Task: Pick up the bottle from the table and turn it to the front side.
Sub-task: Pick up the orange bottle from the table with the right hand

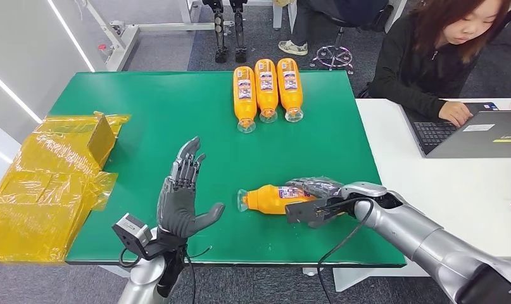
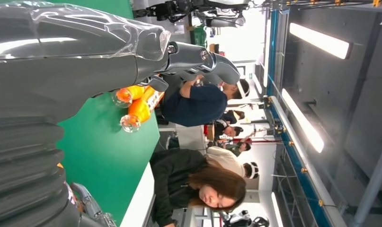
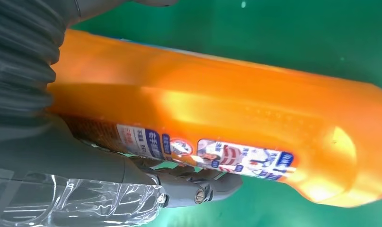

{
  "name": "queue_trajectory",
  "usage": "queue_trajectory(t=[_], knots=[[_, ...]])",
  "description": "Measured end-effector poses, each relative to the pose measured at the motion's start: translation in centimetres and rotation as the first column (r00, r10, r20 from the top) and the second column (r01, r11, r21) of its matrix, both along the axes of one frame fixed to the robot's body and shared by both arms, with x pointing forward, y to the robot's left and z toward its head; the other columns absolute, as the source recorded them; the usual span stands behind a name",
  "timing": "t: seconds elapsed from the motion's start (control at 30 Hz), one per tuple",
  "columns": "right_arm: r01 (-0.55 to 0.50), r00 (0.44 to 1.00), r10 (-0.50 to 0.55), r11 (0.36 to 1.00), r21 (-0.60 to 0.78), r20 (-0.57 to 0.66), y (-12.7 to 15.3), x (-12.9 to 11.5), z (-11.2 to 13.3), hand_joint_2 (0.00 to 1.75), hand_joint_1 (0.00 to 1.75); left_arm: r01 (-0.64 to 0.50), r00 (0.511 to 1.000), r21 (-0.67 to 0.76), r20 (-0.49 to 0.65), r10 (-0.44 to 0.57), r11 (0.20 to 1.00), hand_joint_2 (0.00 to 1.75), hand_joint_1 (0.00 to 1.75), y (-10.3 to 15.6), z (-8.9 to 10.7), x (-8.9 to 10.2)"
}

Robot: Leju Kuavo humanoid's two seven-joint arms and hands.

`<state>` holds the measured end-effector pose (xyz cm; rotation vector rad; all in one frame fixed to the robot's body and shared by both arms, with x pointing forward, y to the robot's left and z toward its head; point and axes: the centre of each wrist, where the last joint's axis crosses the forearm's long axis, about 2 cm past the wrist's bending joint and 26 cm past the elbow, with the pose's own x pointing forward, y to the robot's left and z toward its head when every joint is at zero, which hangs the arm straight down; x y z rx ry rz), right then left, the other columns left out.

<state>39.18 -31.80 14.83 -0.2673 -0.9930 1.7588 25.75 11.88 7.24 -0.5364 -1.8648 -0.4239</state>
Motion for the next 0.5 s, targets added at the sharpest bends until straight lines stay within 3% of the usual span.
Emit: queue_trajectory(t=[0.03, 0.17, 0.5], knots=[[0.002, 1.000, -0.002, 1.000, -0.008, 0.008, -0.1, -0.3, -0.3, 1.75, 0.01, -0.001, 1.000, 0.002, 0.001, 0.001, 1.000, 1.75, 0.00, 0.1, 0.0, 0.0], [0.009, 0.999, -0.008, 1.000, -0.025, 0.044, -0.6, -1.4, -1.3, 1.75, 1.71, -0.005, 1.000, 0.008, 0.005, 0.005, 1.000, 1.75, 0.00, 0.3, 0.0, 0.0], [0.020, 0.997, -0.019, 1.000, -0.015, 0.070, -1.9, -2.6, -1.6, 1.75, 1.75, -0.016, 1.000, 0.011, 0.003, 0.016, 1.000, 1.75, 0.00, 0.7, -0.1, 0.0]])
